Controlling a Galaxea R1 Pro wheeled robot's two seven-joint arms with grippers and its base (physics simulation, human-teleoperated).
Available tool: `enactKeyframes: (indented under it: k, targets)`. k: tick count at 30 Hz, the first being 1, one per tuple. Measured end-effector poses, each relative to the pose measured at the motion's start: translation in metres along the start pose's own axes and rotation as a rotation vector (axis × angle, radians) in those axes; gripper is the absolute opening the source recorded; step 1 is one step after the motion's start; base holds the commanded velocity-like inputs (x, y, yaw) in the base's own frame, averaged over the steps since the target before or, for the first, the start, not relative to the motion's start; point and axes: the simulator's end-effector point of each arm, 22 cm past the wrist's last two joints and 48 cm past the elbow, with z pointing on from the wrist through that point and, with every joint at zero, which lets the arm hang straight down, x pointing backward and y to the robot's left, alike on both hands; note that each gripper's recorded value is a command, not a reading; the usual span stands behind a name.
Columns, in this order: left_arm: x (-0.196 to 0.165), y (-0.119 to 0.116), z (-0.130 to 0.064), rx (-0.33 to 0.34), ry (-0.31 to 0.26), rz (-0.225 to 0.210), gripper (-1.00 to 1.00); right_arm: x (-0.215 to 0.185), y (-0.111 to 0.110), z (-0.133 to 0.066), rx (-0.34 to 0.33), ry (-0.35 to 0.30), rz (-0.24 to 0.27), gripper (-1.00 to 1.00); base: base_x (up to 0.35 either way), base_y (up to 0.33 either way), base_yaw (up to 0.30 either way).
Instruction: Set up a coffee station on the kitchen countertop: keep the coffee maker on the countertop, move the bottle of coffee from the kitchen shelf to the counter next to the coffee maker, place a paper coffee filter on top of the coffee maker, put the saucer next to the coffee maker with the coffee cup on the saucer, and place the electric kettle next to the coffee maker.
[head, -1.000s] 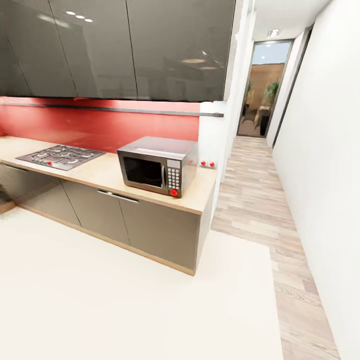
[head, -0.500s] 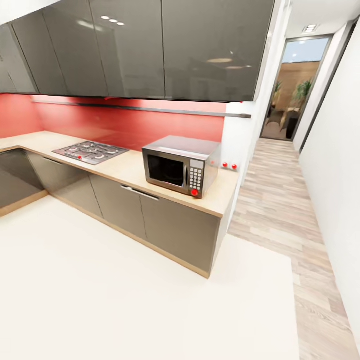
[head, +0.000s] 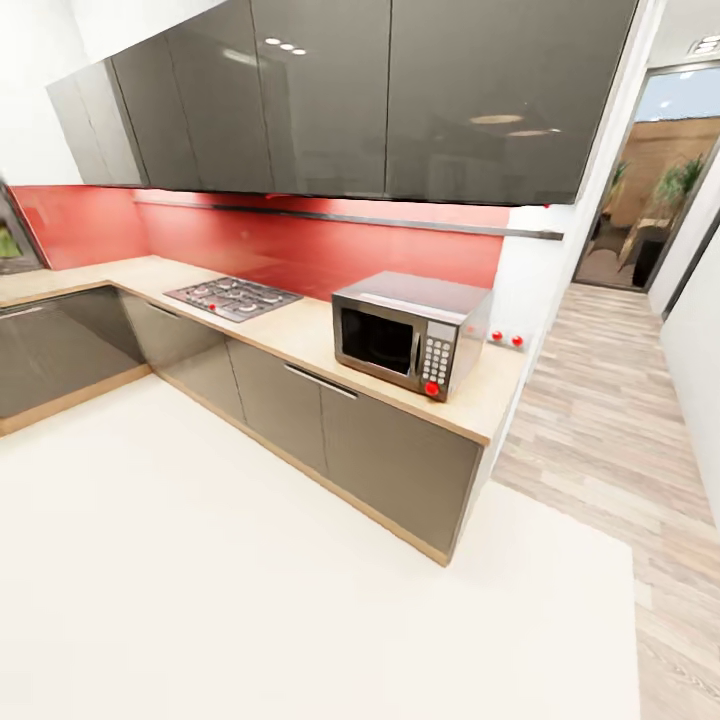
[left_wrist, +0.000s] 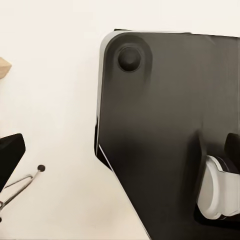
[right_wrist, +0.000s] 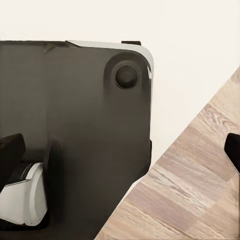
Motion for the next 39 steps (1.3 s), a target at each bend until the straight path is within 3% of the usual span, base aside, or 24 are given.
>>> enactKeyframes:
  k: [17, 31, 39]
  targets:
    - [0.001, -0.008, 0.000, 0.015, -0.001, 0.009, 1.00, 0.000, 0.000, 0.000, 0.000, 0.000, 0.000, 1.00, 0.000, 0.000, 0.278]
    - [-0.006, 0.001, 0.001, 0.007, -0.013, 0.027, 1.00, 0.000, 0.000, 0.000, 0.000, 0.000, 0.000, 1.00, 0.000, 0.000, 0.278]
    - [-0.025, 0.040, 0.003, -0.042, -0.042, 0.042, 1.00, -0.015, -0.016, 0.000, 0.020, -0.031, -0.002, 1.00, 0.000, 0.000, 0.278]
